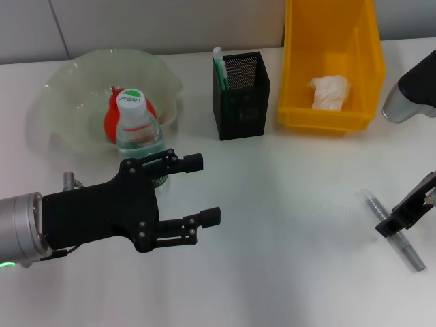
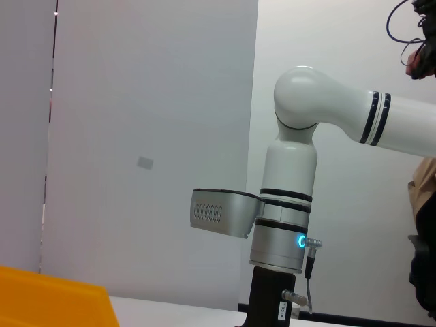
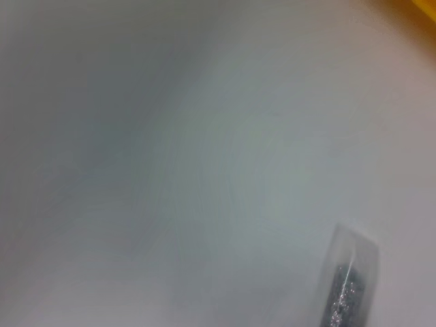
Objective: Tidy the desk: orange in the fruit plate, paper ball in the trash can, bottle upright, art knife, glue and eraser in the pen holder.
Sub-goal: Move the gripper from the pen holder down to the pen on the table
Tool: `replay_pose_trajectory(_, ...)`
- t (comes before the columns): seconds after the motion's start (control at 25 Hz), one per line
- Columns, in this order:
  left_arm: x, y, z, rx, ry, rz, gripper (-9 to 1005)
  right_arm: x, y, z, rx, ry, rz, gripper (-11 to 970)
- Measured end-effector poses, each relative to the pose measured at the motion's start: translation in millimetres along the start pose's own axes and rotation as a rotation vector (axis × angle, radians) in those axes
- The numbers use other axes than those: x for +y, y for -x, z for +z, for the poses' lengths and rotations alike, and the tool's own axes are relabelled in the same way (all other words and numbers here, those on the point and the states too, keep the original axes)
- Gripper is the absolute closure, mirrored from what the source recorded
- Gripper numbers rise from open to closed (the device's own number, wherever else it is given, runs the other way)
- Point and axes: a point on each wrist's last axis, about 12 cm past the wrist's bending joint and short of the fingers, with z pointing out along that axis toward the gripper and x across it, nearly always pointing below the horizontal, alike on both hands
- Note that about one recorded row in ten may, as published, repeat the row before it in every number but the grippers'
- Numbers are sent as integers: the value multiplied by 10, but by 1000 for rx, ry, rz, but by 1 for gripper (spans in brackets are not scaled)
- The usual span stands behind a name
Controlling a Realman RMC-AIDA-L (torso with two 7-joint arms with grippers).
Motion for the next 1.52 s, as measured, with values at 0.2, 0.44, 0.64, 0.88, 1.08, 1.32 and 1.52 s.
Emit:
replay_pose_trajectory(0.2, 0, 0, 1, 0, 0, 0, 186, -1, -1, 1, 0, 0, 1, 485)
replay_pose_trajectory(0.44, -5, -11, 0, -1, 0, 1, 186, -2, -7, 12, 4, 4, 4, 488)
replay_pose_trajectory(0.64, -7, -15, 1, -1, -1, -1, 186, -1, 1, 41, 11, 11, 6, 491)
replay_pose_trajectory(0.88, -8, -13, 1, -3, -2, 0, 186, -14, 7, 47, 12, 1, 11, 494)
replay_pose_trajectory(1.08, -10, -15, -2, -3, -1, -1, 186, -11, 20, 46, 11, -3, 12, 554)
replay_pose_trajectory(1.32, -3, -12, 3, -2, 0, 1, 186, 13, 39, 68, 26, -18, -2, 572)
replay_pose_trajectory(1.52, 1, -9, 7, -1, -1, 2, 186, 17, 41, 74, 32, -24, -7, 605)
